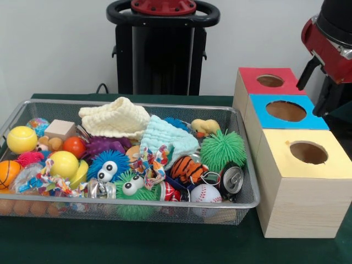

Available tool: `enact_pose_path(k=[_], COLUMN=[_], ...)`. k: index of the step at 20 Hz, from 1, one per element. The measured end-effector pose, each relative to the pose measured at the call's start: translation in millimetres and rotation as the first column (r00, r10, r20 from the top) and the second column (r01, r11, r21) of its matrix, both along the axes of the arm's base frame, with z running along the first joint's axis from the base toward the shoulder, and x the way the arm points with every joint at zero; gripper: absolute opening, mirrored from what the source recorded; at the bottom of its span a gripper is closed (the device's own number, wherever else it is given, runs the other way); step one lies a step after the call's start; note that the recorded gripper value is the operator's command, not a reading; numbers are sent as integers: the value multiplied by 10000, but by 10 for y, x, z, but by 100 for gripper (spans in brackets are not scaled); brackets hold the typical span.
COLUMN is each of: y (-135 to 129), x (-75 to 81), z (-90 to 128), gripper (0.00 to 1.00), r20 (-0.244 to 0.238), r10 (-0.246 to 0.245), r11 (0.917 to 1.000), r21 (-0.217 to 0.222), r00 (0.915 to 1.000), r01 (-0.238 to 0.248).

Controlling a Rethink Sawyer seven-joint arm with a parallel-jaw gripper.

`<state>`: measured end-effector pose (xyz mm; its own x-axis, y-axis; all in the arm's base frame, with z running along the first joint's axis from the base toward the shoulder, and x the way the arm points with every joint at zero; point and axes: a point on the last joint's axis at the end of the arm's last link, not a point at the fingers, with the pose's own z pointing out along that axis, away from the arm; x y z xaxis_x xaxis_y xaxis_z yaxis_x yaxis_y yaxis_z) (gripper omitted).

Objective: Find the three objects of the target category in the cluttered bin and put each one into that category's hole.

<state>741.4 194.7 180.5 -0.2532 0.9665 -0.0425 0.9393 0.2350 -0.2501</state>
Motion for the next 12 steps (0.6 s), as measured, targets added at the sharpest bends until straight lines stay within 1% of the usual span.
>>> enact_pose_path(k=[3, 5, 7, 8, 10, 11, 12], y=[2, -21, -91, -111, -260, -362, -439], x=[-4, -6, -8, -7, -3, 14, 27], z=[1, -3, -17, -21, -45, -54, -60], gripper=[100, 100, 100, 100, 100, 100, 100], r20=[7, 88, 337, 415, 961, 1341, 1603], r10=[31, 127, 365, 437, 949, 1324, 1594], r11=[10000, 9997, 9979, 9971, 9894, 9824, 9769], r21=[-35, -189, -540, -634, -1191, -1493, -1677], r00=[10000, 9999, 9988, 9982, 9908, 9821, 9741], r01=[-31, -126, -347, -410, -832, -1121, -1323])
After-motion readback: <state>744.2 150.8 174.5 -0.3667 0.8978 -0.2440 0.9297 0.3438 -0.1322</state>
